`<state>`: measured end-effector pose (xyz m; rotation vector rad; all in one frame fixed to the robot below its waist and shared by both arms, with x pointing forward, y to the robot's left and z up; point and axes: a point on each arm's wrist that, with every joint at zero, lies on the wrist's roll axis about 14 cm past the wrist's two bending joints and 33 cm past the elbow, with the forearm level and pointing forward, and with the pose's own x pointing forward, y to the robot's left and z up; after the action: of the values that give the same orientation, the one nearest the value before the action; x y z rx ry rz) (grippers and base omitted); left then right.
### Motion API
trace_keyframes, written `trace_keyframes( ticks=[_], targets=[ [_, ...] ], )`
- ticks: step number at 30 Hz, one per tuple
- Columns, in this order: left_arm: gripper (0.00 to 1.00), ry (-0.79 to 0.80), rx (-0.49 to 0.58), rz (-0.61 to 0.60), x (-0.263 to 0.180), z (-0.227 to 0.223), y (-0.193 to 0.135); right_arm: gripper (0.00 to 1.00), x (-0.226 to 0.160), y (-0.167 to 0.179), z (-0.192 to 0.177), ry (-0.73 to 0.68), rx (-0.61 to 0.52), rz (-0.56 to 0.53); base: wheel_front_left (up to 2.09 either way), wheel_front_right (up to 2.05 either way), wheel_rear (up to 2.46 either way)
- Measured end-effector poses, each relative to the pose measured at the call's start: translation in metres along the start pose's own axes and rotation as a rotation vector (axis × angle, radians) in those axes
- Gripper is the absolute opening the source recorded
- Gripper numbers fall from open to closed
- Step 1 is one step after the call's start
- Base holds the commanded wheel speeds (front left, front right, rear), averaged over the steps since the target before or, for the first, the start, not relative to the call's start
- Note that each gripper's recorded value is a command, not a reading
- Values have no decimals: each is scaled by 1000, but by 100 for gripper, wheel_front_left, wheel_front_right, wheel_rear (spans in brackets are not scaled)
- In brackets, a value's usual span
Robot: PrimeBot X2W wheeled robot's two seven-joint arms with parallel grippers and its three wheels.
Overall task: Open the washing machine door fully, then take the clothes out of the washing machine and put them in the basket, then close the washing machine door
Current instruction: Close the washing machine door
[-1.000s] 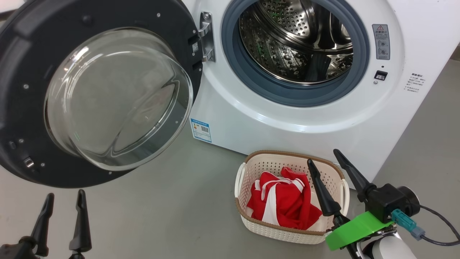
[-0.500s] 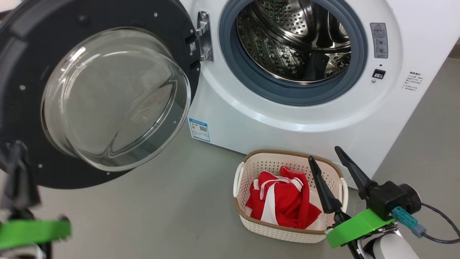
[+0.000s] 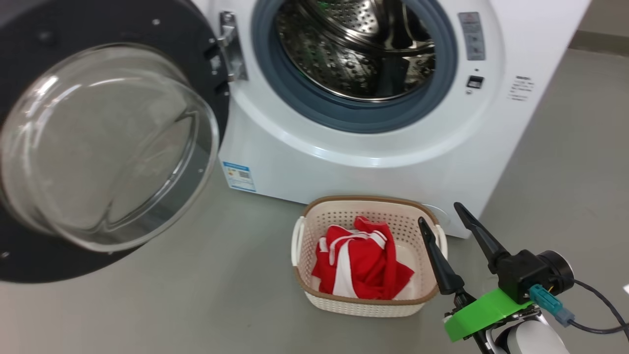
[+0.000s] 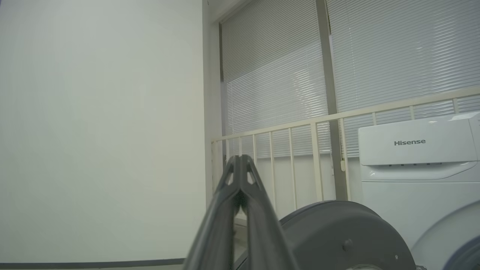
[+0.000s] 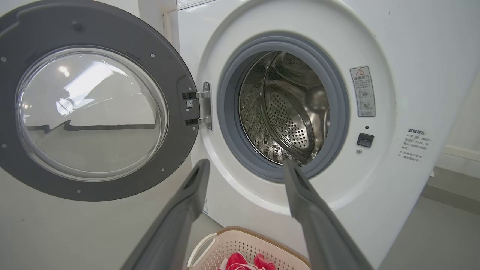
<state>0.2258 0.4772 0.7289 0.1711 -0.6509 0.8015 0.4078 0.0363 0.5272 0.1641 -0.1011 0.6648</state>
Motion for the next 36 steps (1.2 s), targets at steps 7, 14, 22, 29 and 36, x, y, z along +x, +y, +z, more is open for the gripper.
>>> trace_keyframes(
  ticks=[7,14,22,29,36],
  targets=[
    [0,83,-35,84,37,-32,12,100,-13,-21,-5,19,-30,-60,0,0,0],
    [0,318,-160,186,47,-95,17,100,-25,-37,-6,25,-34,-112,0,0,0],
    [0,584,-463,319,35,-143,20,100,-30,-41,-7,29,-35,-127,0,0,0],
    [0,756,-708,323,22,-161,10,100,-32,-41,-5,26,-38,-130,0,0,0],
    [0,859,-855,270,17,-167,-8,100,-35,-42,-4,26,-45,-136,0,0,0]
  ],
)
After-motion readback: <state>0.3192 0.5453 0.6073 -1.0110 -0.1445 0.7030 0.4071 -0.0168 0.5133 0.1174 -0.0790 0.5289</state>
